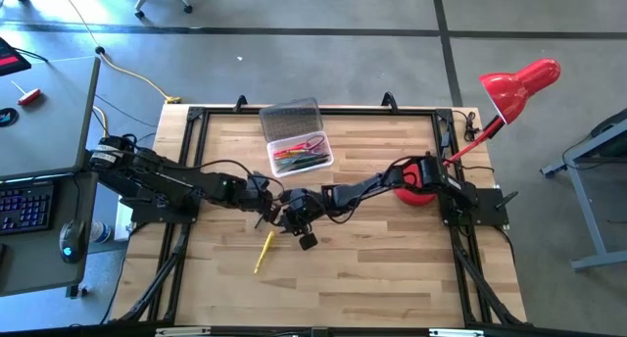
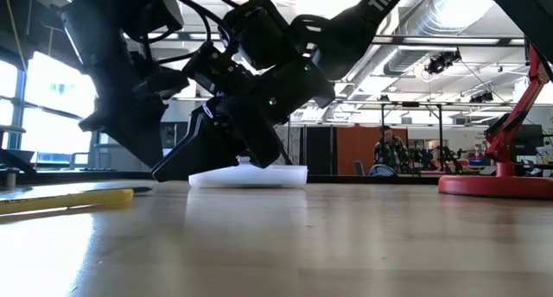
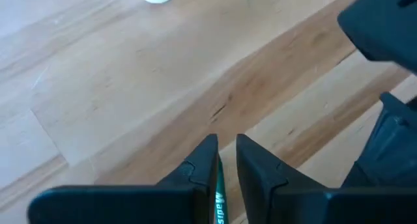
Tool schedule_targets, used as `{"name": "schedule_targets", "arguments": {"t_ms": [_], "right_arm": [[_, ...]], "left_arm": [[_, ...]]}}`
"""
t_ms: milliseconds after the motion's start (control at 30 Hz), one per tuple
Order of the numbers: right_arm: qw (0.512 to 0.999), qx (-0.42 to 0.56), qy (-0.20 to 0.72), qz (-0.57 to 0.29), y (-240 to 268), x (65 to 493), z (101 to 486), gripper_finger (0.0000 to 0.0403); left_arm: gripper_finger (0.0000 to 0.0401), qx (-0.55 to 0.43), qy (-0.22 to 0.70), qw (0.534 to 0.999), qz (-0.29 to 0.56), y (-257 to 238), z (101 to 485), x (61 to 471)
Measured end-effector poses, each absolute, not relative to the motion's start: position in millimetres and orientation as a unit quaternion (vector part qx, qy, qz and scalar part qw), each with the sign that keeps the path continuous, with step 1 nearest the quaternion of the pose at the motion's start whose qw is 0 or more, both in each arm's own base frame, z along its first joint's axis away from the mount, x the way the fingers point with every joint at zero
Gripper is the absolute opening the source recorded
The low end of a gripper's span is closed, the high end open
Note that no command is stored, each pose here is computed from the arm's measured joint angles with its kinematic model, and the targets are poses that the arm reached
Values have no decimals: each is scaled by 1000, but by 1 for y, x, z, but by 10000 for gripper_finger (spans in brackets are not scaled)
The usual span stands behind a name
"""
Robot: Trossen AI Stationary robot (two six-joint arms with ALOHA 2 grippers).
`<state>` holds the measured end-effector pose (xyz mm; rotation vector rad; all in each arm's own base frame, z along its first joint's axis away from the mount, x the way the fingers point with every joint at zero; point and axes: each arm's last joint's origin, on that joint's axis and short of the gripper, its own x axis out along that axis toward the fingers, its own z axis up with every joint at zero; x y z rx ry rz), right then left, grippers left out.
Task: Pick & place school supplies into a supply box
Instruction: Move the dark green crayon to the top of the yellow pen
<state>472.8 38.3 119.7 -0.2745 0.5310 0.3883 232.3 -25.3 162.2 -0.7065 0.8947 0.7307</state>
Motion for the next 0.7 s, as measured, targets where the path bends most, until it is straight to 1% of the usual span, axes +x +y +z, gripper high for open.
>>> {"name": "schedule_targets", "arguments": {"t_ms": [133,333,500,700], "right_arm": [[938,-127,262,188,38,473,119,94],[937,-125,267,188,38,472,119,94],[937,-125,268,188,38,472,119,94],[936,-125,270,189,38,472,118,94]], "left_arm": [[89,-328,411,779,341,-26,162,232],[74,-367,435,761,313,-38,161,230],[70,-360,429,767,312,-54,161,227],[69,-310,439,770,345,-66,146,224]]}}
